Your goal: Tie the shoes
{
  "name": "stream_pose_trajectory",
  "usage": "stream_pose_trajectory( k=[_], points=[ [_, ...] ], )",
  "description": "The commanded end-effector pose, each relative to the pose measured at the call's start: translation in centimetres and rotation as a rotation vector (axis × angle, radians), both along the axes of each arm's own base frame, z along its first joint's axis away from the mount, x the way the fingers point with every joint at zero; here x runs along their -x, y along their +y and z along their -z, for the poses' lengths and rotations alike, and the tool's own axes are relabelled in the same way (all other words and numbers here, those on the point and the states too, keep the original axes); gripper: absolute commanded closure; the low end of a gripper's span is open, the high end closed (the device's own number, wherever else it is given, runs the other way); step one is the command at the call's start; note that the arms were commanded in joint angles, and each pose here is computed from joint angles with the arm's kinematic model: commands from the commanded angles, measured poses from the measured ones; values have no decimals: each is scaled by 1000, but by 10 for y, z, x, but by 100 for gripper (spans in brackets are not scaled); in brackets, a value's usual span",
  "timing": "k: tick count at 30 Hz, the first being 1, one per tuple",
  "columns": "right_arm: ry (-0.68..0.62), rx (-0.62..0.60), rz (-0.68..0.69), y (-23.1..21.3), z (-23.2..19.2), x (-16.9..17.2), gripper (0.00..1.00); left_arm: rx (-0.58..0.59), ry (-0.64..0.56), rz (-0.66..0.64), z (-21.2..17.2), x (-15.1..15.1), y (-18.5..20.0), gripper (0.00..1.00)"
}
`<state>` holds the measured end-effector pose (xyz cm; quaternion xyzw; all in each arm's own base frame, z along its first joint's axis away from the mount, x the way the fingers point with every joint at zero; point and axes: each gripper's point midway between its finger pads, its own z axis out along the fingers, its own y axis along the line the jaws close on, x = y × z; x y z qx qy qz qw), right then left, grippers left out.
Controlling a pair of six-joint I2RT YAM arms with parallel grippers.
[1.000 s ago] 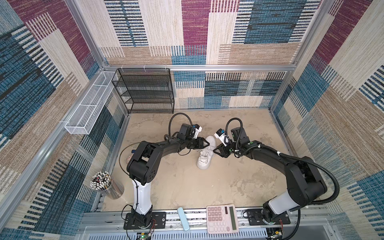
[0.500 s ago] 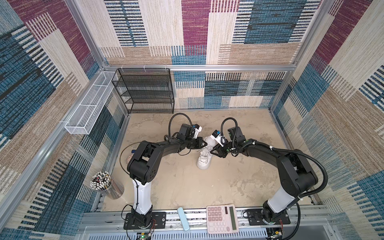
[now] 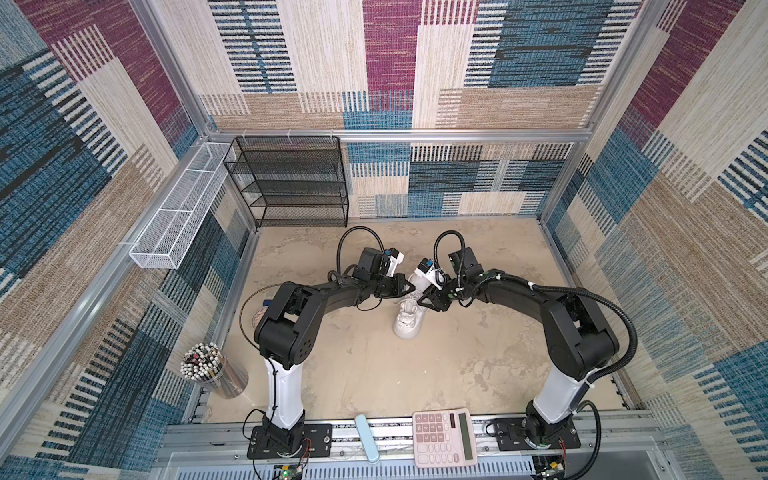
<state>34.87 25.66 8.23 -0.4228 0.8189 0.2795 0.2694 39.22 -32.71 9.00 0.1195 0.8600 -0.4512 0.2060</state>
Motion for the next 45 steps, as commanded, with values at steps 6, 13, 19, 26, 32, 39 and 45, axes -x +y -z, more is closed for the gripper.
stream_pose_trajectory(
  k=[6, 13, 19, 26, 32, 39, 45],
  points=[
    [44, 25, -35, 2, 7, 11, 60, 23, -3, 6, -6, -1, 0, 100],
    [47, 0, -61, 13, 4, 14, 62, 23, 0, 7, -4, 1, 0, 100],
    [43, 4, -71, 18, 6, 9, 61, 23, 3, 6, -4, 2, 0, 100],
    [45, 19, -76, 17, 7, 9, 73, 25, -1, 6, -6, 1, 1, 100],
    [48, 44, -63, 12, 5, 11, 95, 26, -6, -5, -7, 0, 2, 100],
    [70, 76, -50, 5, 7, 16, 99, 22, -10, -14, -8, -2, 5, 100],
    [92, 102, -33, 0, 8, 20, 100, 1, -20, -42, -8, -5, 11, 100]
  ],
)
